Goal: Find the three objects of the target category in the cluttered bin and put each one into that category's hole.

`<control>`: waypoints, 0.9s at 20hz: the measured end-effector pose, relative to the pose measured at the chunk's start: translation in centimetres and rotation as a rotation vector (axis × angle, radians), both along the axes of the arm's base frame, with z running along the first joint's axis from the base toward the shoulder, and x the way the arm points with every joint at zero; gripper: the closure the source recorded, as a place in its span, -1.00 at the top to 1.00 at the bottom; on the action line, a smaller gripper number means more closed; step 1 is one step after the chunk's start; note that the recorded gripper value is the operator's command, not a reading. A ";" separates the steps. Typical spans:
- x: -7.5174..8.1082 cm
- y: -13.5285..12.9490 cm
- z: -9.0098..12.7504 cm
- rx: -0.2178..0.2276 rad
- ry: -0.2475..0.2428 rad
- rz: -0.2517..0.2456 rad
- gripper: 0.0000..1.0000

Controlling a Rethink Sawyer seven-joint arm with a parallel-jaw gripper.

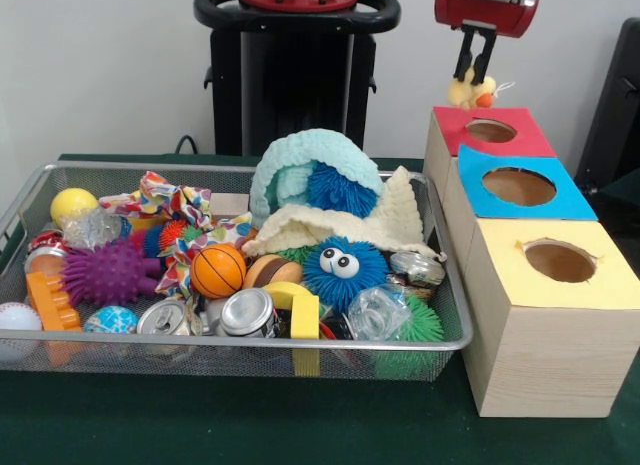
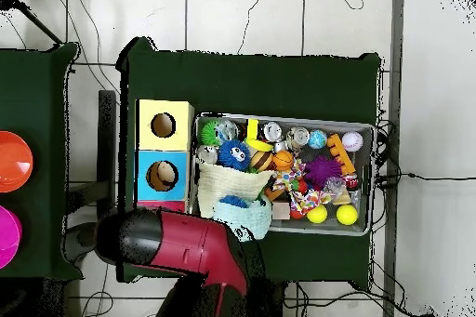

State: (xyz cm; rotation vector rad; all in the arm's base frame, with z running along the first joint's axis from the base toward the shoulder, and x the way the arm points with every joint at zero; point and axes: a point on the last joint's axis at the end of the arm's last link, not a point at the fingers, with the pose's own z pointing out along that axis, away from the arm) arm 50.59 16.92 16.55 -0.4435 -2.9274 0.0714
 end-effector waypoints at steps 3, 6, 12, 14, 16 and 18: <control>-0.1 -0.1 0.0 -0.003 0.001 -0.015 -1.00; -0.1 -0.1 -0.1 -0.005 -0.003 -0.028 -1.00; 0.0 0.1 -0.3 -0.014 -0.030 -0.050 -1.00; -0.1 0.2 -0.4 -0.016 -0.040 -0.048 -1.00; -0.2 0.4 -0.5 -0.017 -0.048 -0.046 -1.00; -0.5 0.6 -0.7 -0.018 -0.053 -0.045 -1.00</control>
